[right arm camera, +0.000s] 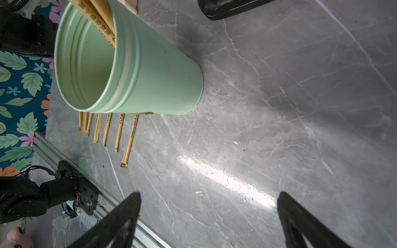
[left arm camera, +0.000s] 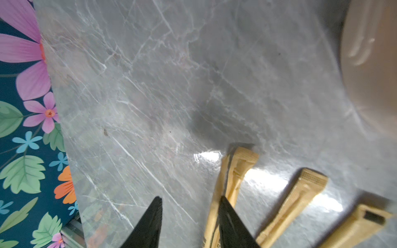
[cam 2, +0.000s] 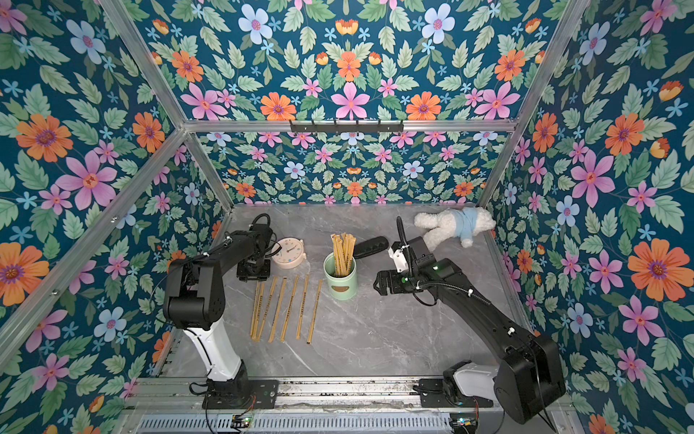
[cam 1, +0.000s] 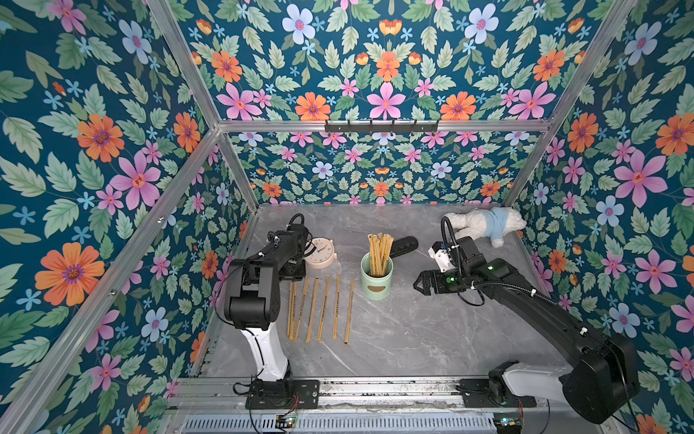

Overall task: Take the straws out of the storage container
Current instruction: Place the straw at the center of the board, then pick up the straw from the container.

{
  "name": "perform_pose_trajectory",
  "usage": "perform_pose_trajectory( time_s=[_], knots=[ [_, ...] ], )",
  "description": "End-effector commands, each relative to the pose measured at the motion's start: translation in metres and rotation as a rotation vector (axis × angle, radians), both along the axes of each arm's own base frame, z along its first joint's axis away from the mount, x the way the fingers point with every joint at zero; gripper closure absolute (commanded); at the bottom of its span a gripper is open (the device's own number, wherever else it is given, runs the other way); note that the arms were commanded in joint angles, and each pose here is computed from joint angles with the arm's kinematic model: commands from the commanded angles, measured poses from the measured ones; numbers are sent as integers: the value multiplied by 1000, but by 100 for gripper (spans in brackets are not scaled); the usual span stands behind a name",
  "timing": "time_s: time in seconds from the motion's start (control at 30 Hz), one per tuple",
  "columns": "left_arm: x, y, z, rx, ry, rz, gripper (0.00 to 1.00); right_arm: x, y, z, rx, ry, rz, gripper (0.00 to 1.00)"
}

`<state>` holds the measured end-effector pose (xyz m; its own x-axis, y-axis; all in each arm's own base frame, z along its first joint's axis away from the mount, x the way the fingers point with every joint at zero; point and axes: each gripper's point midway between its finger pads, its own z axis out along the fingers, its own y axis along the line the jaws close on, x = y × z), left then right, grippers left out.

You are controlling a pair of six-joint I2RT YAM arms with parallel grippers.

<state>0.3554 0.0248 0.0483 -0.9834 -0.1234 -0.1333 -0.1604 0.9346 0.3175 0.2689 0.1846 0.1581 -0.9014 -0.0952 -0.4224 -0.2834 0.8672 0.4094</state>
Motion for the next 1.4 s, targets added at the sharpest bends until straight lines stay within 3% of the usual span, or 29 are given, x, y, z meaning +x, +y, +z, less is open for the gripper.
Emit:
perform_pose_trajectory(
  time_s=[0.0,0.2,0.37,0.53,0.7,0.87,1.07,1.37],
  knots=[
    [5,-6,0,-83,-36,-6,55,0,1,2,4,2,4,1],
    [5,-8,-1,-169,-60,12,55,1,1,2,4,4,1,1],
    [7,-6,6,-171,-84,25,56,1,2,1,2,10,2,1],
    [23,-23,56,-267,-270,18,56,1,0,1,-3,5,-2,1],
    [32,-68,140,-405,-545,-67,59,2,-1,5,-5,-15,-10,1],
    [16,-156,202,-532,-752,-267,58,3,-1,9,0,-25,-16,1],
    [-9,-225,194,-675,-761,-310,60,1,-4,14,4,-33,-29,1],
    [-28,-296,184,-712,-754,-403,60,0,-8,16,1,-49,-56,1]
  ],
)
